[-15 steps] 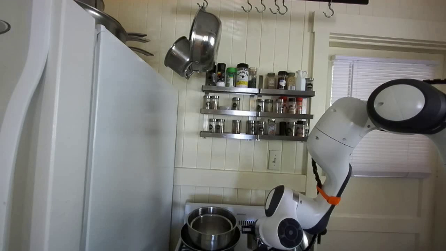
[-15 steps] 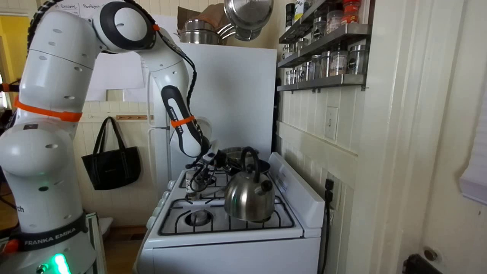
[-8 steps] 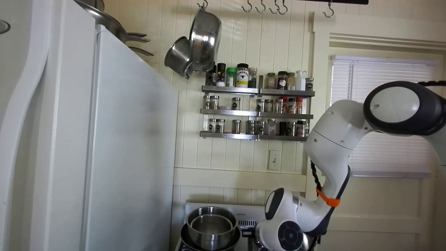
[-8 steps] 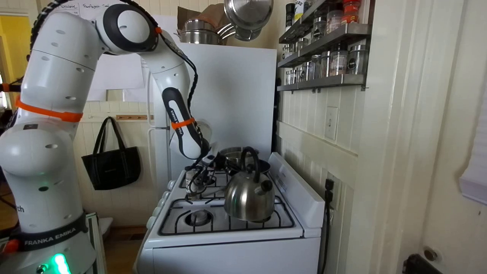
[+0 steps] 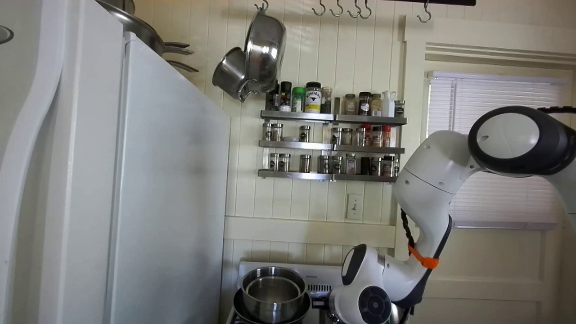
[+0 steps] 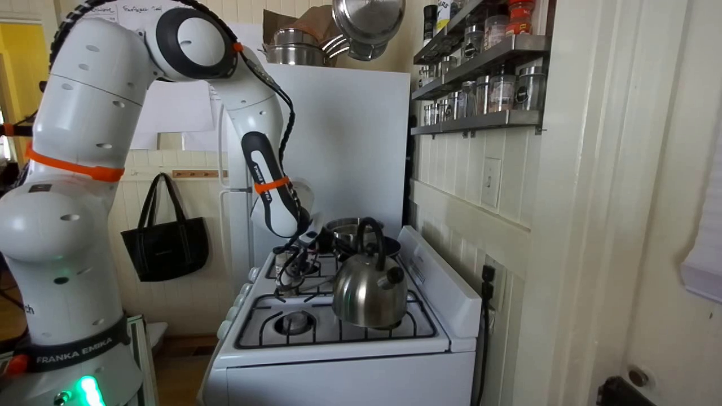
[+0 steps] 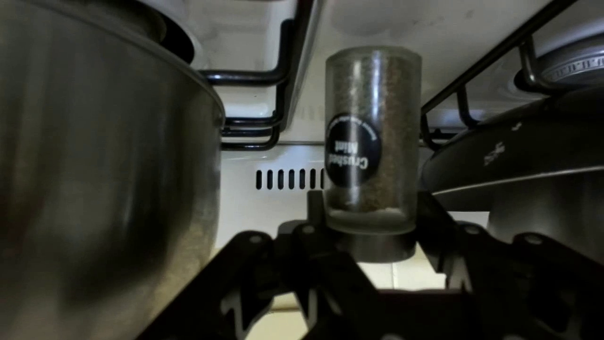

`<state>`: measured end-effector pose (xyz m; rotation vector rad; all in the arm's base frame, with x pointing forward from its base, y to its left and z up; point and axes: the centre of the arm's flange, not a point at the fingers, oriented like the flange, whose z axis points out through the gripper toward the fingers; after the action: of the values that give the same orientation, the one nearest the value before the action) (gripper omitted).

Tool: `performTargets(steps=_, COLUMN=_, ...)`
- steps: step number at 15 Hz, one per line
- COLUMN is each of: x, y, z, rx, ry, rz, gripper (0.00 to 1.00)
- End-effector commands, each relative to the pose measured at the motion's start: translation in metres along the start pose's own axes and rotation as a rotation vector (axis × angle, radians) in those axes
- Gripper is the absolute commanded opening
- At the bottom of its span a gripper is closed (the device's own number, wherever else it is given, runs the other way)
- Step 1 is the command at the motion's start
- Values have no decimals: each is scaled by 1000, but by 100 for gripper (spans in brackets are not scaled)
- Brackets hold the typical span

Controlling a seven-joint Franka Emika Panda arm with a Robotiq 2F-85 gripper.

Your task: Remove one glass jar from the topmost shelf and put it on the stovetop.

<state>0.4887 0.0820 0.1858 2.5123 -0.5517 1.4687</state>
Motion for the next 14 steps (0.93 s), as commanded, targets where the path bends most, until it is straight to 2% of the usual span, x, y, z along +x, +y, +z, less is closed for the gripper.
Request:
performTargets(steps=1, x=-12, y=7, z=7, rx=31, ry=-17, rz=53, gripper=25)
performTargets(steps=14, x=-14, y=6, z=10, rx=36, ry=-32, rz=69, gripper=25)
